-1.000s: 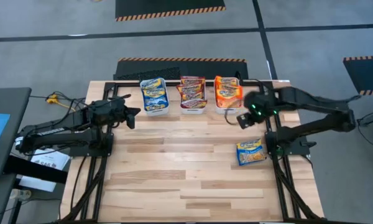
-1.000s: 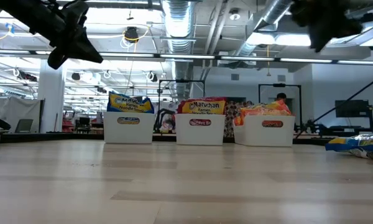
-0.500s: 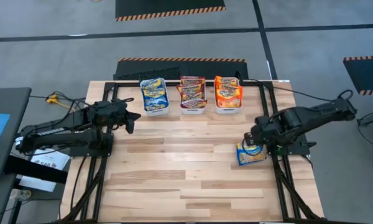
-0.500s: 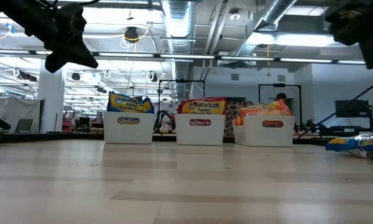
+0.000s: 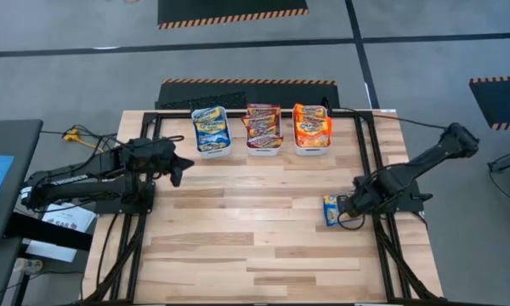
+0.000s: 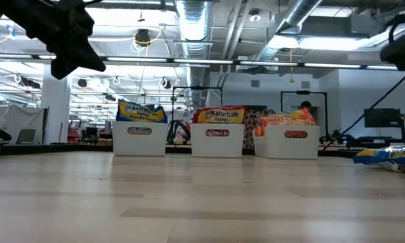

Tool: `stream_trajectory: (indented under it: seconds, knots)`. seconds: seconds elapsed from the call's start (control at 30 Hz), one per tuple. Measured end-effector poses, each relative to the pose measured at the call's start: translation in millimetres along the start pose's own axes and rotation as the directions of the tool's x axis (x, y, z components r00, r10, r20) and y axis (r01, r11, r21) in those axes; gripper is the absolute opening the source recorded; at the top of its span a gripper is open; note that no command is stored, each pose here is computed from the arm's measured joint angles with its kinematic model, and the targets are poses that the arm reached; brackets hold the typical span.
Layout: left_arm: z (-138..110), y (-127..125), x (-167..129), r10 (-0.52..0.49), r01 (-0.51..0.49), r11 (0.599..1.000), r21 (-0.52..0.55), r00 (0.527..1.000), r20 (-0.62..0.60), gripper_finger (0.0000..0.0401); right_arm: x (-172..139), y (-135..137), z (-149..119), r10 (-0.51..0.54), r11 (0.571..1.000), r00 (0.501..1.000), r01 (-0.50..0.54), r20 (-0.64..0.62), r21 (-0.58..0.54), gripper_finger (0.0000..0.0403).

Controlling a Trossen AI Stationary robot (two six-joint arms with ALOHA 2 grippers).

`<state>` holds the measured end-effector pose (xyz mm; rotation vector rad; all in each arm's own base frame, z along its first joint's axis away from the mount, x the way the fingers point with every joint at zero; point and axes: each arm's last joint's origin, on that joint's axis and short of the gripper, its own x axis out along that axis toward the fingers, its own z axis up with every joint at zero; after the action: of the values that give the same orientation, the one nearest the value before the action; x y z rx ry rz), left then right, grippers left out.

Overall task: Sort Maruchan noodles
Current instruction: Put the blue noodle pack into the left white bin

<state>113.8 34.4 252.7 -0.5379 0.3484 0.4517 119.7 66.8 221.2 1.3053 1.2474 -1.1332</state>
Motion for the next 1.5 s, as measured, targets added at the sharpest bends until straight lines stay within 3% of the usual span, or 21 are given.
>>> stream_trajectory:
  seconds: [0.33, 0.57, 0.7, 1.1, 1.2, 1.33, 1.5]
  knots:
    - [0, 0, 0, -0.011, 0.011, 1.0, 0.009, 1.0, -0.006, 0.0, 25, 6, -2, -0.113, 0.989, 0.992, 0.108, 0.049, 0.096, 0.0256]
    - [0, 0, 0, -0.01, 0.01, 1.0, 0.009, 1.0, -0.005, 0.0, 39, 26, -3, -0.094, 0.984, 0.995, 0.087, 0.038, 0.156, 0.0256]
    - [0, 0, 0, -0.009, 0.009, 1.0, 0.026, 1.0, -0.005, 0.0, 47, 42, -6, -0.023, 0.989, 1.0, 0.022, 0.004, 0.143, 0.0256]
    - [0, 0, 0, -0.008, 0.008, 0.999, 0.033, 1.0, -0.006, 0.0, 57, 65, -18, 0.111, 0.992, 0.988, -0.117, -0.106, -0.056, 0.0256]
    - [0, 0, 0, -0.008, 0.008, 0.999, 0.033, 1.0, -0.006, 0.0, 53, 73, -22, 0.202, 0.97, 0.965, -0.221, -0.165, -0.105, 0.0256]
    - [0, 0, 0, -0.006, 0.006, 0.999, 0.033, 1.0, -0.005, 0.0, 48, 86, -29, 0.335, 0.909, 0.914, -0.378, -0.231, -0.177, 0.0255]
    - [0, 0, 0, -0.003, 0.004, 1.0, 0.028, 1.0, -0.002, 0.0, 44, 93, -31, 0.419, 0.851, 0.877, -0.469, -0.234, -0.235, 0.0255]
